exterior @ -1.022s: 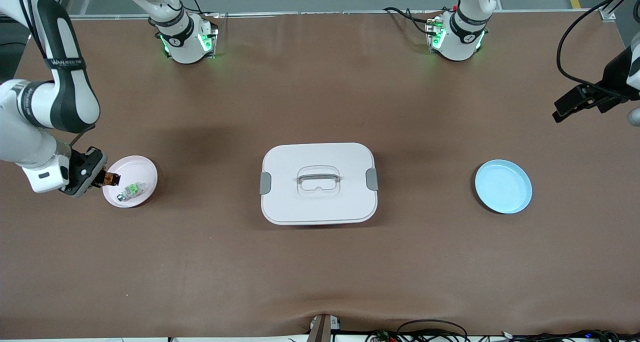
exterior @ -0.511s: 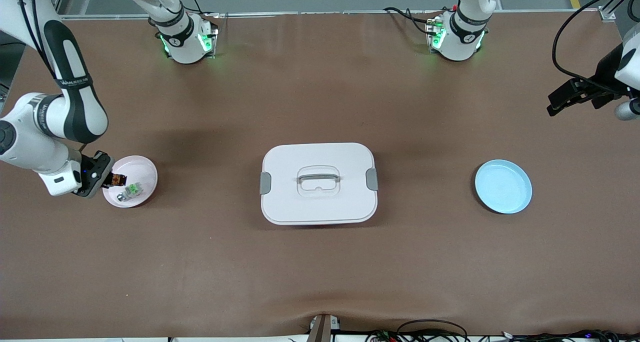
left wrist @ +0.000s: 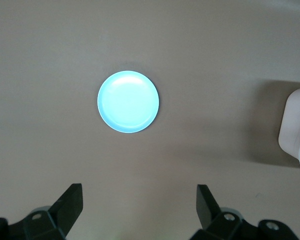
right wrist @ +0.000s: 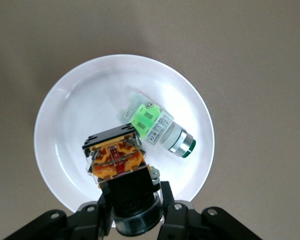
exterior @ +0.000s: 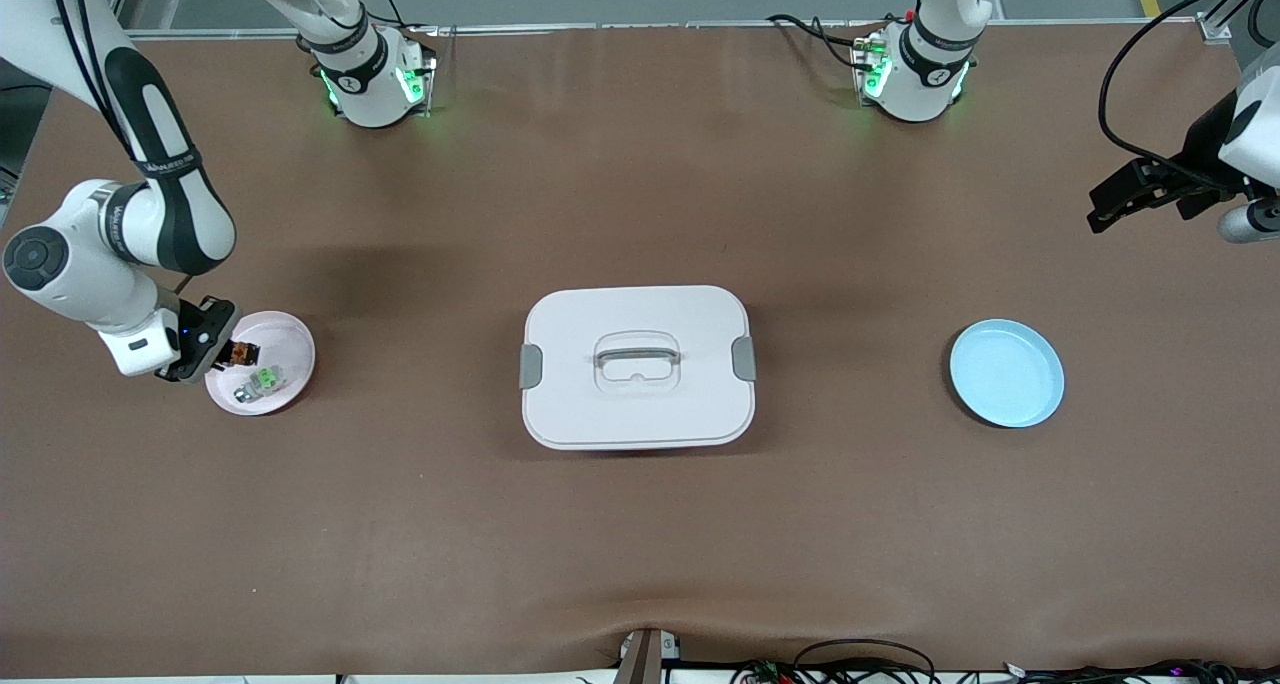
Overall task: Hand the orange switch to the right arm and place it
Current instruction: 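Lower the switch onto the white plate beside the green switch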
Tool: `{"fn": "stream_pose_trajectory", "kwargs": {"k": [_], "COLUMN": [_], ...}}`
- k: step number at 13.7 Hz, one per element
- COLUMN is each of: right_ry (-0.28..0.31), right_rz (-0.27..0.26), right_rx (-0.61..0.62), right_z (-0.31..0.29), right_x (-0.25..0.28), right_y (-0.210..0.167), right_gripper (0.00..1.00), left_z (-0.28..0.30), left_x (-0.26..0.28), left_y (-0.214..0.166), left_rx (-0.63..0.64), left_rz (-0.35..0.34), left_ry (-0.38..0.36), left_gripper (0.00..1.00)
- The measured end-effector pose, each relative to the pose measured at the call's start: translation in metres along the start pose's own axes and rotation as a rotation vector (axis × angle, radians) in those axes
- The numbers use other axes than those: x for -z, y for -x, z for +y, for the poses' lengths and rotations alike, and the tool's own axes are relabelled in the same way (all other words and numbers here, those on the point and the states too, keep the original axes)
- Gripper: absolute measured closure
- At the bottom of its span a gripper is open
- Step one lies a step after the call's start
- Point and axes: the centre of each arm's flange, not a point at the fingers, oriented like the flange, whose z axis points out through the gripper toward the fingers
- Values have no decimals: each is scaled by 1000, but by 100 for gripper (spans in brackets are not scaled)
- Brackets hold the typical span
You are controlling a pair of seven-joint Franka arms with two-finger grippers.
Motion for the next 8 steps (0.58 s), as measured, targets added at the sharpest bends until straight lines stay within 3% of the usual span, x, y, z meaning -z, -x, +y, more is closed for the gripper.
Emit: {"fn": "stream_pose_trajectory", "kwargs": {"k": [5, 8], "right_ry": [30, 19], "right_rz": [8, 9], "right_rx": [-3, -5], "right_z": [-11, -22], "right_x": [-12, -25], "right_y": [5, 8], "right_gripper": [60, 60], "left_z": [0, 0], "left_x": [-1, -3], "left_y": [0, 0], "left_rx": [0, 0], "left_rz": [-4, -10], "left_ry": [-1, -2], "left_gripper": [0, 0]}}
